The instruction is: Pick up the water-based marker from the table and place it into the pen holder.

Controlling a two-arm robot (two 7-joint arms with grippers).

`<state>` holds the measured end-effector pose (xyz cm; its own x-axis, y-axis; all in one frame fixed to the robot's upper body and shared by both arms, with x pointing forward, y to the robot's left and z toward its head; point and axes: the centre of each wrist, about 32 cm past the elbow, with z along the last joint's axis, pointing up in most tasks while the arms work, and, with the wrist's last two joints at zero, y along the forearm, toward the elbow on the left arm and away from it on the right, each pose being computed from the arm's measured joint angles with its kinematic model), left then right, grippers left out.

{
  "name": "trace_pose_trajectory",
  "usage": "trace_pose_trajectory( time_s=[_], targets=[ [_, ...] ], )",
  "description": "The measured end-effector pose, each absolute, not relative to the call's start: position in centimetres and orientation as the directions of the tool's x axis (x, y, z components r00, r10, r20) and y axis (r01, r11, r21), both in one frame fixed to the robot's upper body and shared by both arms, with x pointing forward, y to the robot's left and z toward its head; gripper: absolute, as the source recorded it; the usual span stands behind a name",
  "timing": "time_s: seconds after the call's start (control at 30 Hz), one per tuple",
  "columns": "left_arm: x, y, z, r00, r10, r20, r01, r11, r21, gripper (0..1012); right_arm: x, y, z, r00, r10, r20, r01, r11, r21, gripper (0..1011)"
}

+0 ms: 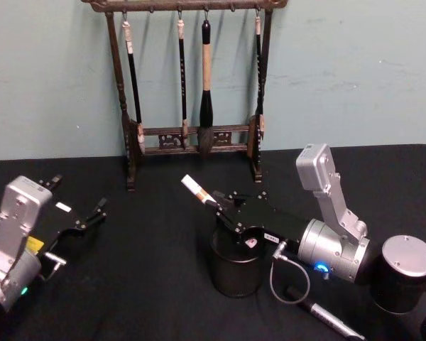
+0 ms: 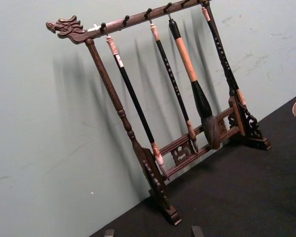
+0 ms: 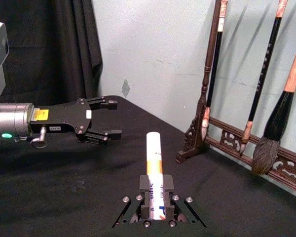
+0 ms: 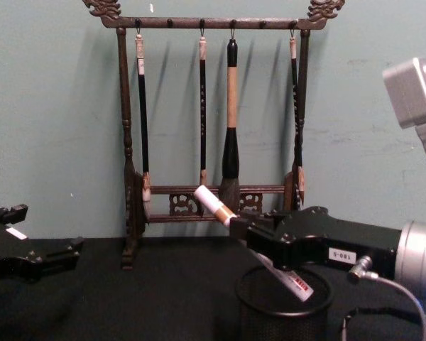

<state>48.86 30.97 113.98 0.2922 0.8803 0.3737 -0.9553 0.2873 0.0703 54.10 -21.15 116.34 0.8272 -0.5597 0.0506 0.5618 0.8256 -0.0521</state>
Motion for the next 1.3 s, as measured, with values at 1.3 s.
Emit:
trace_pose_trajectory(
  time_s=[1.3],
  targets=[
    [48.86,30.97,113.98,0.292,0.880,0.374,-0.955,0.287,0.070,1008,53.85,-21.52,115.77,0.821,-0.570,0.046,0.572,0.817,-0.079,564]
  ],
)
